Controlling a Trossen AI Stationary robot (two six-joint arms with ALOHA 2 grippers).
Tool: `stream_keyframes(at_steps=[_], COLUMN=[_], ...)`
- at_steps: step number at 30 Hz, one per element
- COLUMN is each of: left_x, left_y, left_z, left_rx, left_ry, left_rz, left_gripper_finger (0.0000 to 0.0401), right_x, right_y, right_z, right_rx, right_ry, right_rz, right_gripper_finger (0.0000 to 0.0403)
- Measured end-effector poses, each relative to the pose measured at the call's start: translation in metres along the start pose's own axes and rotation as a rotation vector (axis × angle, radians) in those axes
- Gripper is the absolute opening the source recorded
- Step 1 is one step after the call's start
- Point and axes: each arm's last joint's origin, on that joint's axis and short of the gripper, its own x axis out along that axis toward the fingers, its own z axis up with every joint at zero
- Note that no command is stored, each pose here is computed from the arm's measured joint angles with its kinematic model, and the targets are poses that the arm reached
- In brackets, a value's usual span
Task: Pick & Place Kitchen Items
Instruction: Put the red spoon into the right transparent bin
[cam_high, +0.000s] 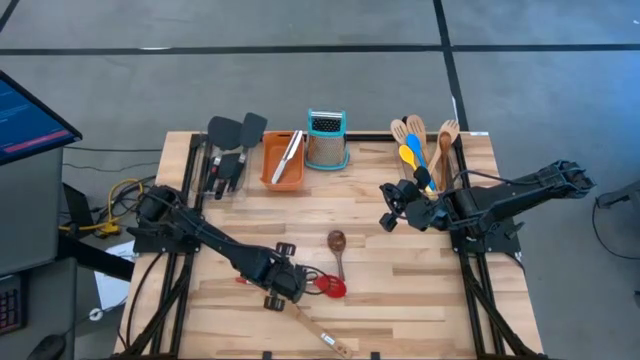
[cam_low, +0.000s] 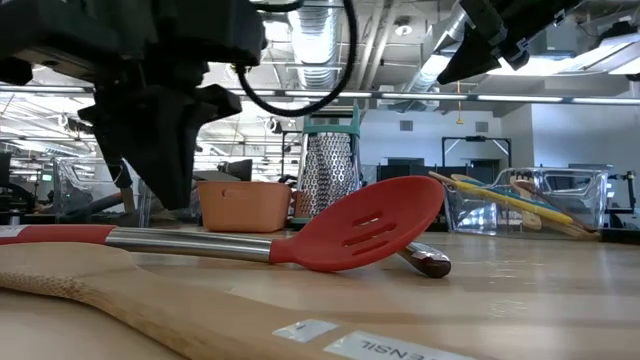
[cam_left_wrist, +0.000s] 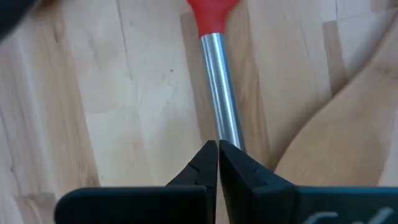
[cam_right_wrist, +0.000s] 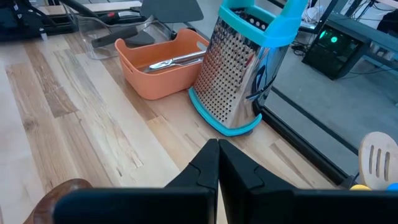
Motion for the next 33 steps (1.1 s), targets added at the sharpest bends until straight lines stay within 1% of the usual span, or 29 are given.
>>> stream_keyframes(at_steps=[4,8,12,16,21,23,29,31,33], left_x=[-0.002,-0.01,-0.013,-0.009,-0.003,-0.004,-0.002,0.002,0.007], left_y=[0.003,0.008,0.011,0.011,0.008,0.007,0.008,0.008,0.008], left_z=[-0.012,-0.019,-0.026,-0.033,-0.038,-0.036,-0.037,-0.042,-0.048], left_rx=[-0.046,-0.118,-0.134,-0.174,-0.189,-0.197,-0.199,-0.198,-0.207], left_ry=[-0.017,-0.105,-0.15,-0.123,-0.083,-0.09,-0.101,-0.093,-0.094], left_rz=[-0.006,-0.036,-0.051,-0.074,-0.129,-0.151,-0.145,-0.124,-0.126], left_gripper_finger=[0.0003,0.0003,0.001,0.004,0.009,0.0106,0.0146,0.0157,0.0167], right_x=[0.0,0.0,0.0,0.0,0.0,0.0,0.0,0.0,0.0], right_y=[0.0,0.0,0.0,0.0,0.0,0.0,0.0,0.0,0.0], right_z=[0.0,0.0,0.0,0.0,0.0,0.0,0.0,0.0,0.0], right_rx=[0.0,0.001,0.001,0.002,0.002,0.002,0.002,0.002,0.002], right_ry=[0.0,0.0,-0.001,-0.001,-0.001,-0.001,-0.001,-0.002,-0.001], right_rz=[0.0,0.001,0.001,0.001,0.001,0.001,0.001,0.001,0.001], right_gripper_finger=[0.0001,0.0001,0.0001,0.0001,0.0001,0.0001,0.0001,0.0001,0.0001])
